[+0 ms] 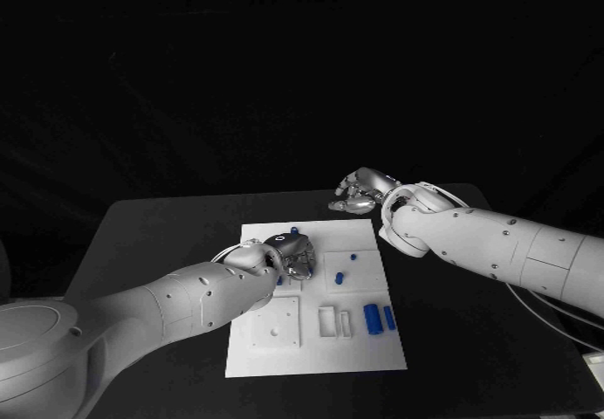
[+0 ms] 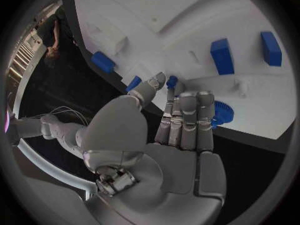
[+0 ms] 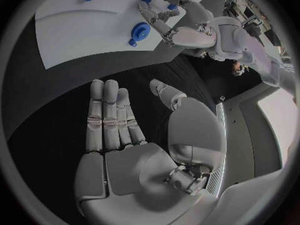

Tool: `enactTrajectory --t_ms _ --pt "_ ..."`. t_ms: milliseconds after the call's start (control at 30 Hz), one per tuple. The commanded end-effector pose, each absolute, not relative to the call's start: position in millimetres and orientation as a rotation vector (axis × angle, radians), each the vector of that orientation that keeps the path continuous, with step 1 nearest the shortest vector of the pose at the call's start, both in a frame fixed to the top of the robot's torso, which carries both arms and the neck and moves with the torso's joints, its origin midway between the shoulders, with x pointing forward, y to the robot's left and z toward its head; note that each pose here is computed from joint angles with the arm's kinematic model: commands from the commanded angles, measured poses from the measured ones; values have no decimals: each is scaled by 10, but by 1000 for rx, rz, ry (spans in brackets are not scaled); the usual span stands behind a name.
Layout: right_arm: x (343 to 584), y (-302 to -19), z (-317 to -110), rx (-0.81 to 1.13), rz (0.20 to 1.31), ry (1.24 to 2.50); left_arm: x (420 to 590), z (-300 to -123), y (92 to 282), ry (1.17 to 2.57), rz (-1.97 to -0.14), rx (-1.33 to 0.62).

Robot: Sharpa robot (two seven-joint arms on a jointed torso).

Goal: Assemble the parts on the task board

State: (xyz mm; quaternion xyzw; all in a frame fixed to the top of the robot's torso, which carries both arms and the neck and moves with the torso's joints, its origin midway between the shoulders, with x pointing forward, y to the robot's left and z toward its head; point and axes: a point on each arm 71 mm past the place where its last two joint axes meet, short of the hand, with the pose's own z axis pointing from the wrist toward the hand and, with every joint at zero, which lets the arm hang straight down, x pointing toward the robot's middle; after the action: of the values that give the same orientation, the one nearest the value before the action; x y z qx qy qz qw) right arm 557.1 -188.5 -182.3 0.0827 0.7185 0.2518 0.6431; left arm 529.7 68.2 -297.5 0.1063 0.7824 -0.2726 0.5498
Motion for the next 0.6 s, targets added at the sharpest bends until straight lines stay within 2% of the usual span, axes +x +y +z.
enactTrajectory --t_ms 33,600 --pt "5567 -1868 -1826 175 582 1644 5275 -3015 661 1887 -640 273" --pt "5568 -1862 -1826 176 583 1645 5300 -3044 675 1910 -614 282"
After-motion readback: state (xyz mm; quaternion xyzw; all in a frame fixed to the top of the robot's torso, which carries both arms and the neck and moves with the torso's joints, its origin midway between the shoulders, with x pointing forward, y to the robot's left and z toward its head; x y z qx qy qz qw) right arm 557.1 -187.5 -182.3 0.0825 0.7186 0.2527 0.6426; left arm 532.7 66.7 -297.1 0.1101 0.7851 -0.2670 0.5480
